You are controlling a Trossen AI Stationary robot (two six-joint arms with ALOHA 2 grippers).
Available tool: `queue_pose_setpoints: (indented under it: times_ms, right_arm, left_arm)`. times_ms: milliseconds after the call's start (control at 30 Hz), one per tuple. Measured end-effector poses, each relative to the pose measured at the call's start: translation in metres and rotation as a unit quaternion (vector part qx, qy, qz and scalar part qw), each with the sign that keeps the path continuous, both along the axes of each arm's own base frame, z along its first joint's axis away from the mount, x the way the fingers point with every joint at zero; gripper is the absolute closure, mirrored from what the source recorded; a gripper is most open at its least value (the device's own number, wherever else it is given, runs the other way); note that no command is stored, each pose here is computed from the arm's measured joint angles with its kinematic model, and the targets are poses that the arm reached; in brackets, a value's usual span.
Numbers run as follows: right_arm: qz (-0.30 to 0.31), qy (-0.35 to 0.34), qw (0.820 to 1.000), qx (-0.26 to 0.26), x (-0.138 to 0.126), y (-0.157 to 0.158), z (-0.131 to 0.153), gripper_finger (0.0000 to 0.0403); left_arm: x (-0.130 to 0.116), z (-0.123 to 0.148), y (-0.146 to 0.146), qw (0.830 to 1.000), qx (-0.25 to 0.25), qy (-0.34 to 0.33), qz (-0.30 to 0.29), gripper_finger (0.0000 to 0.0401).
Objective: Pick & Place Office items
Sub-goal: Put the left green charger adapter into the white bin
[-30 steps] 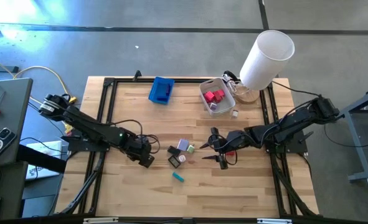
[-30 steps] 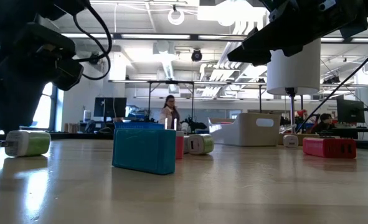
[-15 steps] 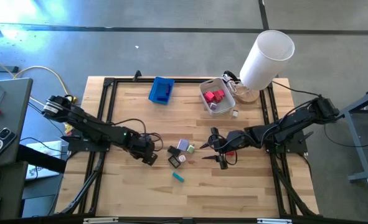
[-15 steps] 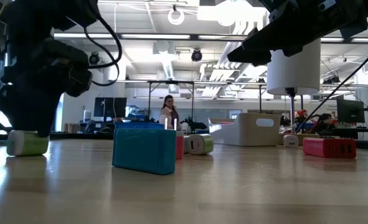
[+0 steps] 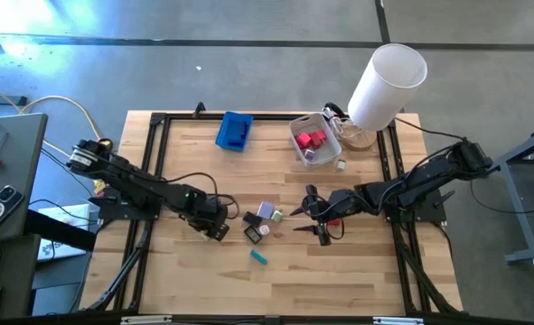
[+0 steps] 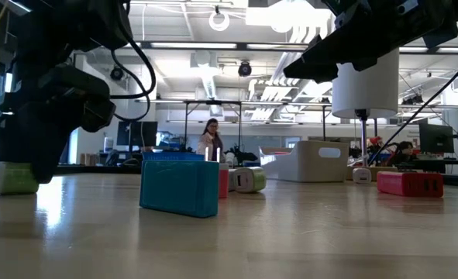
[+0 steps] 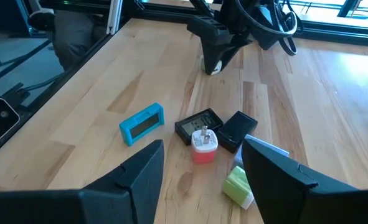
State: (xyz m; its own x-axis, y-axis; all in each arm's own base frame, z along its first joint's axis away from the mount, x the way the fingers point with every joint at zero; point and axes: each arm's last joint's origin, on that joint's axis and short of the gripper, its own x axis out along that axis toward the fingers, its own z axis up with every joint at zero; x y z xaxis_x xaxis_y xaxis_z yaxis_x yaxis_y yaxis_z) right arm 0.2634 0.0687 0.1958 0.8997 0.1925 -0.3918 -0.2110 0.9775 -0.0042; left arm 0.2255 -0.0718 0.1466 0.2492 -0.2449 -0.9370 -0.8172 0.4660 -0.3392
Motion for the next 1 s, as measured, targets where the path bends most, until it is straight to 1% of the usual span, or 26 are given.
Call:
queue_pose_setpoints:
  times_ms: [233,367,733,1000]
  right_arm:
    - [0.0,0.0,1.0,0.0,0.0,-0.0001,0.0,0.0198]
    - [0.0,0.0,1.0,0.0,0.0,0.0,0.0,0.0198]
    - [0.0,0.0,1.0,0.0,0.0,-0.0001,0.0,0.0198]
    - [-0.001,0.002,1.0,0.008,0.0,0.0001,0.0,0.0198]
  left_arm:
    - [-0.0019,0.0037,-0.002,0.999,-0.023,-0.012,-0.045,0.0215]
    - [-0.0028,0.0035,-0.0029,0.998,-0.02,-0.012,-0.054,0.0215]
    - [-0.0064,0.0015,-0.0087,0.999,0.004,0.005,-0.044,0.0215]
    - [-0.0073,-0.0035,-0.0098,0.995,0.042,0.004,-0.094,0.0215]
